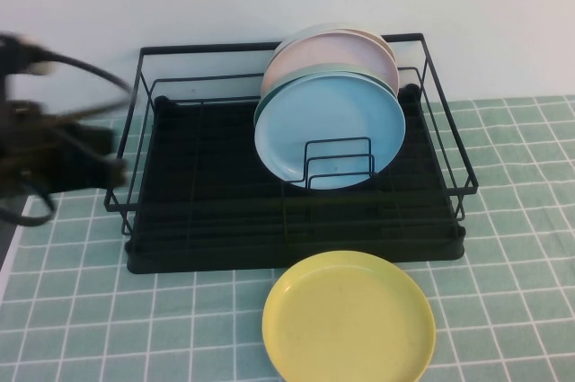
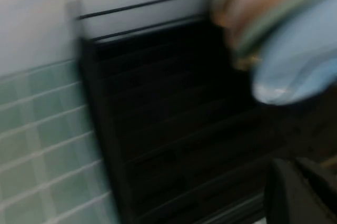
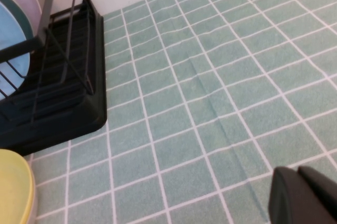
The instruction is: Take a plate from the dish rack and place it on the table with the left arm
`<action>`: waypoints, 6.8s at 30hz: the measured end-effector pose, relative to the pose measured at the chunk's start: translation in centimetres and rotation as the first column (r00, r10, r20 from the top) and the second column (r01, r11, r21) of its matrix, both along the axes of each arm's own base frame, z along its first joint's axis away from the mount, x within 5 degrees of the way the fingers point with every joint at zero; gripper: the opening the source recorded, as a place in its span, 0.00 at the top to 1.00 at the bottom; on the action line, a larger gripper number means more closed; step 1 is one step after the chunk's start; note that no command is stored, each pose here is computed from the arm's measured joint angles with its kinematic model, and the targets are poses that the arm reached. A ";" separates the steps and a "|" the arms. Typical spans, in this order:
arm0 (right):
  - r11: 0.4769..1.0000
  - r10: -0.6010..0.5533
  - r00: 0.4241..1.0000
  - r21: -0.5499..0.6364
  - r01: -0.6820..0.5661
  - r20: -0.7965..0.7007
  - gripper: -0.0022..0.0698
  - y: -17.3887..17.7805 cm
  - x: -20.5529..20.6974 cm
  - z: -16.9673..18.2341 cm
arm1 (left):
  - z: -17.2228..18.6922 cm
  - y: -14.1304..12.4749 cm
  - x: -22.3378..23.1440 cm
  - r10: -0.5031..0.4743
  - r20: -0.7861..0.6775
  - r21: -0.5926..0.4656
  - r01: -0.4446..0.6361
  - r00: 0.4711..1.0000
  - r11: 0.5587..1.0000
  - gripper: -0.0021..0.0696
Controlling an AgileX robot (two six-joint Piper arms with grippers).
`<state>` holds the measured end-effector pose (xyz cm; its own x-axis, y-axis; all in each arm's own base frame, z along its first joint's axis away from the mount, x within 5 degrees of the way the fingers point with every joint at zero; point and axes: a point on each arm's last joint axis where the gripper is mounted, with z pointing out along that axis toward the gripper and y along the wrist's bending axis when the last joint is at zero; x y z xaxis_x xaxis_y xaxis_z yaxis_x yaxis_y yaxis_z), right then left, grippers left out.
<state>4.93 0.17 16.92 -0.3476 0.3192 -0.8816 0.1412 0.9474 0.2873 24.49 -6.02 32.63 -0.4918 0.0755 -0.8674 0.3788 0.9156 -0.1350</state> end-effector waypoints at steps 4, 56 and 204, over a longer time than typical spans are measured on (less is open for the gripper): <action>1.000 0.000 1.000 0.000 0.000 0.000 0.97 0.0 0.0 0.0 | 0.5 -4.2 1.4 -0.235 0.019 0.084 0.233 0.972 0.969 0.98; 1.000 -0.001 1.000 0.001 0.001 0.000 0.97 0.0 0.0 0.0 | -7.7 -12.3 15.4 -0.499 0.114 0.258 0.459 0.859 0.850 0.32; 1.000 -0.001 1.000 0.001 0.001 0.000 0.97 0.0 0.0 0.0 | 4.4 -0.3 -17.1 -0.233 0.273 -0.137 0.277 0.933 0.951 0.97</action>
<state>4.93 0.17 16.92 -0.3474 0.3208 -0.8811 0.1418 0.9468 0.2888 7.40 -6.28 37.01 -0.2404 0.0094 -0.9706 0.6383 0.7549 -0.1508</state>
